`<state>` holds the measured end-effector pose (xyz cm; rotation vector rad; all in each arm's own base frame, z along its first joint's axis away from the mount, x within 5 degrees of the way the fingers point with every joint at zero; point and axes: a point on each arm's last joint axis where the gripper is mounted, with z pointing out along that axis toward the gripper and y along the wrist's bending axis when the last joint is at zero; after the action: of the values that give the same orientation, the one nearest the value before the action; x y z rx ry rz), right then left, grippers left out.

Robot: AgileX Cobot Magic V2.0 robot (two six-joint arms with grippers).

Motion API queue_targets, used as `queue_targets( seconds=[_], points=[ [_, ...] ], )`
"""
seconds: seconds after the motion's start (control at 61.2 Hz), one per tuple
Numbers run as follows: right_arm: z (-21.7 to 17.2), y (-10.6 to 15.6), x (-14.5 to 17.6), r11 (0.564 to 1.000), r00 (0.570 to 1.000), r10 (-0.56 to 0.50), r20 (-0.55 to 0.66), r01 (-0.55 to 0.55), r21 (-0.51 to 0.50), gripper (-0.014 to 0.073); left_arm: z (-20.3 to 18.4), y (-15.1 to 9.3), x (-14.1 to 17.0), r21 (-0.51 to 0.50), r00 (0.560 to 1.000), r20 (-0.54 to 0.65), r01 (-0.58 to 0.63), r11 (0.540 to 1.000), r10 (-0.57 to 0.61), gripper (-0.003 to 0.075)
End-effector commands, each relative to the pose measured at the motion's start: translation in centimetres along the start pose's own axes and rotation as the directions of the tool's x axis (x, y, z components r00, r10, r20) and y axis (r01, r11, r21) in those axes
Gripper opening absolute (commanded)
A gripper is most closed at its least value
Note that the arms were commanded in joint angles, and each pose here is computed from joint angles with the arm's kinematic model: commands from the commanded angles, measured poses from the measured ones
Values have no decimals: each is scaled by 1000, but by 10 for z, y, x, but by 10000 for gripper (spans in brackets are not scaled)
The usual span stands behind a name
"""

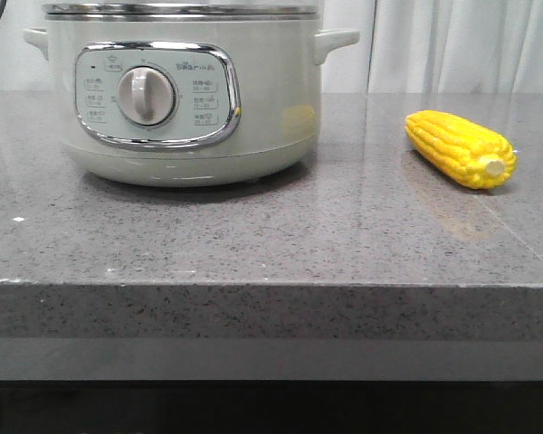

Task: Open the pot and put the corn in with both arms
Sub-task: 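Lift the glass lid off the pot with the left gripper, then move the right gripper down over the yellow corn cob and grasp it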

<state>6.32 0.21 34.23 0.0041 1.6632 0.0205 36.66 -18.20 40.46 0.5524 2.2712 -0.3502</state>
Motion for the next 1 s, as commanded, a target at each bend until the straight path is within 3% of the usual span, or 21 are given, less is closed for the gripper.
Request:
queue_targets(
  seconds=[0.0,0.245,0.474,0.654,0.981],
  points=[
    [1,-1,-15,1000,996,-10,86,9,16,559,-33,-5,-19,-1,987,162,-12,1000,12,345],
    [1,-1,-15,1000,996,-10,86,9,16,559,-34,-5,-19,-1,986,164,-12,1000,12,342],
    [1,-1,-15,1000,996,-10,86,9,16,559,-34,-5,-19,-1,986,164,-12,1000,12,229],
    [1,-1,-15,1000,996,-10,86,9,16,559,-39,-5,-20,-1,985,173,-13,1000,13,224],
    [1,-1,-15,1000,996,-10,86,9,16,559,-102,-12,-28,-5,943,331,-25,1000,26,221]
  ],
)
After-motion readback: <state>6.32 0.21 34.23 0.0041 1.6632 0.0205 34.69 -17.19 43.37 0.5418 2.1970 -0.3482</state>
